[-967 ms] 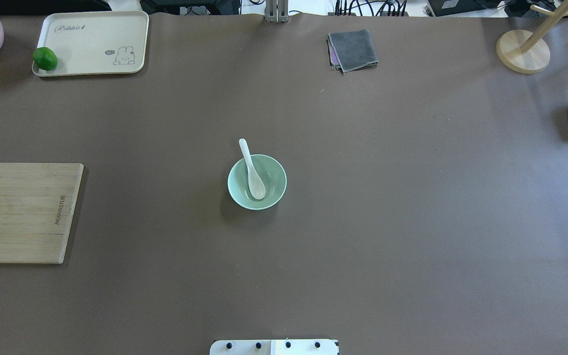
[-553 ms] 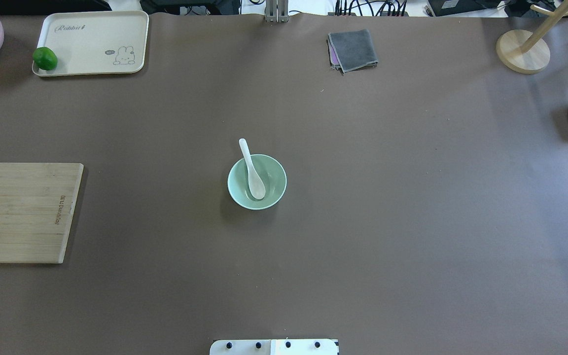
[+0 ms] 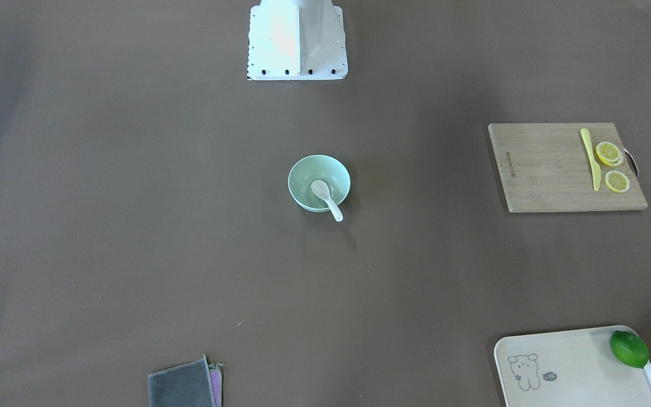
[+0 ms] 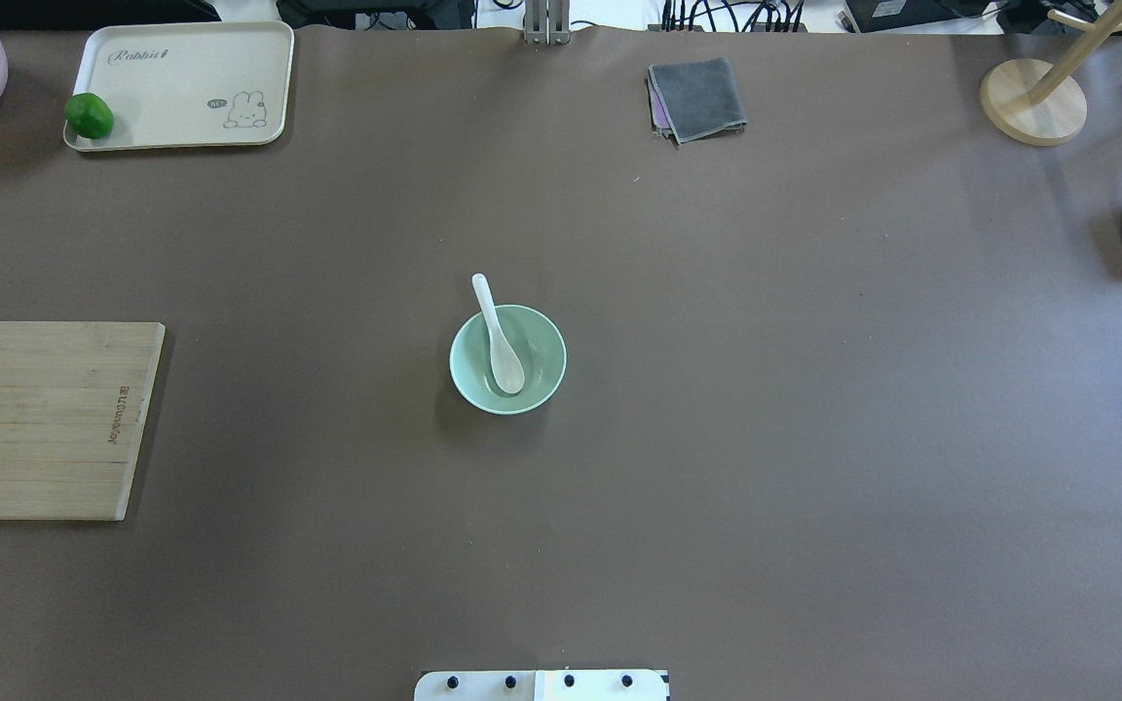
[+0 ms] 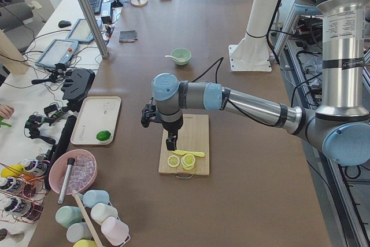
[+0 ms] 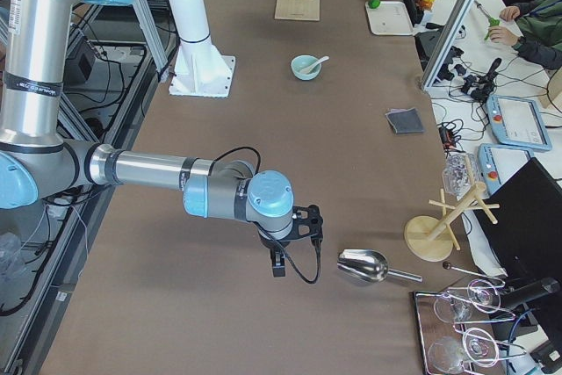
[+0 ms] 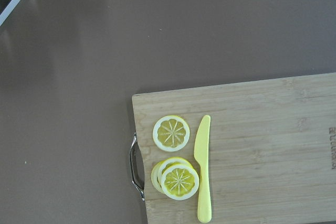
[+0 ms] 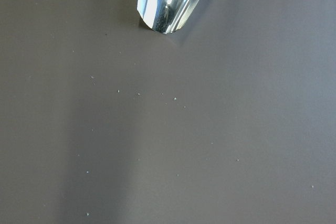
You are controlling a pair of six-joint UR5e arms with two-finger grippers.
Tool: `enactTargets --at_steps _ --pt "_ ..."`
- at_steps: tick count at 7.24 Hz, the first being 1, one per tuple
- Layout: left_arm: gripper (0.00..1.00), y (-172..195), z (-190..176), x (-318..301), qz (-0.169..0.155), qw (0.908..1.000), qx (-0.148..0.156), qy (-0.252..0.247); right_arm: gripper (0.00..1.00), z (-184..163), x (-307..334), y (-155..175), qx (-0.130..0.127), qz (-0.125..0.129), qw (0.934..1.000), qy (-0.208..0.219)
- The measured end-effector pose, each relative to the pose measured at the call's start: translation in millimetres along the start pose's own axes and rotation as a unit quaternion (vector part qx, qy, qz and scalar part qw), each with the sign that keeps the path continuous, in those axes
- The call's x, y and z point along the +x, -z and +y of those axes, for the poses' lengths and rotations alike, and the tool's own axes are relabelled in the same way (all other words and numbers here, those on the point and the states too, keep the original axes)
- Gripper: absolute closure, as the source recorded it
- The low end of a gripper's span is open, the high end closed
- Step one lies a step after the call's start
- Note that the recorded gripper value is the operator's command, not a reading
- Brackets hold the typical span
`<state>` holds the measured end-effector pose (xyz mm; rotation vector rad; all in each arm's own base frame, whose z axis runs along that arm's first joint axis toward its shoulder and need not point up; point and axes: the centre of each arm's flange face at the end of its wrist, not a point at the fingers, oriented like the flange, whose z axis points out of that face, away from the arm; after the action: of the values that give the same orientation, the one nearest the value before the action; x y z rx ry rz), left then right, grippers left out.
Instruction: Place spoon in bowl
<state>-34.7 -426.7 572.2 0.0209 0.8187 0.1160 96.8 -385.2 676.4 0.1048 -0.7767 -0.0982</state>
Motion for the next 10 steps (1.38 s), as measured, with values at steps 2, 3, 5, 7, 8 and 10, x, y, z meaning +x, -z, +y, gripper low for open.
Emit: enactTargets --at_steps 2,3,5,7,8,10 --pt "0.02 -25 36 -37 0.026 0.9994 0.022 0.002 0.00 1 4 -5 0.002 -0.004 1.0000 0.001" --pt "0.01 -24 43 -47 0.030 0.9990 0.032 0.007 0.00 2 4 -5 0.003 -0.004 1.0000 0.001" --pt "0.02 -11 53 -61 0.034 0.9977 0.056 0.020 0.00 2 4 -5 0.003 -0.005 1.0000 0.001" --pt "0.02 3 64 -79 0.018 0.9962 0.075 0.039 0.00 1 4 -5 0.003 -0.005 1.0000 0.002" --pt "0.02 6 66 -82 0.014 0.9958 0.080 0.043 0.00 1 4 -5 0.004 -0.005 1.0000 0.002" --pt "0.02 7 67 -85 0.012 0.9955 0.081 0.047 0.00 1 4 -5 0.005 -0.006 1.0000 0.003"
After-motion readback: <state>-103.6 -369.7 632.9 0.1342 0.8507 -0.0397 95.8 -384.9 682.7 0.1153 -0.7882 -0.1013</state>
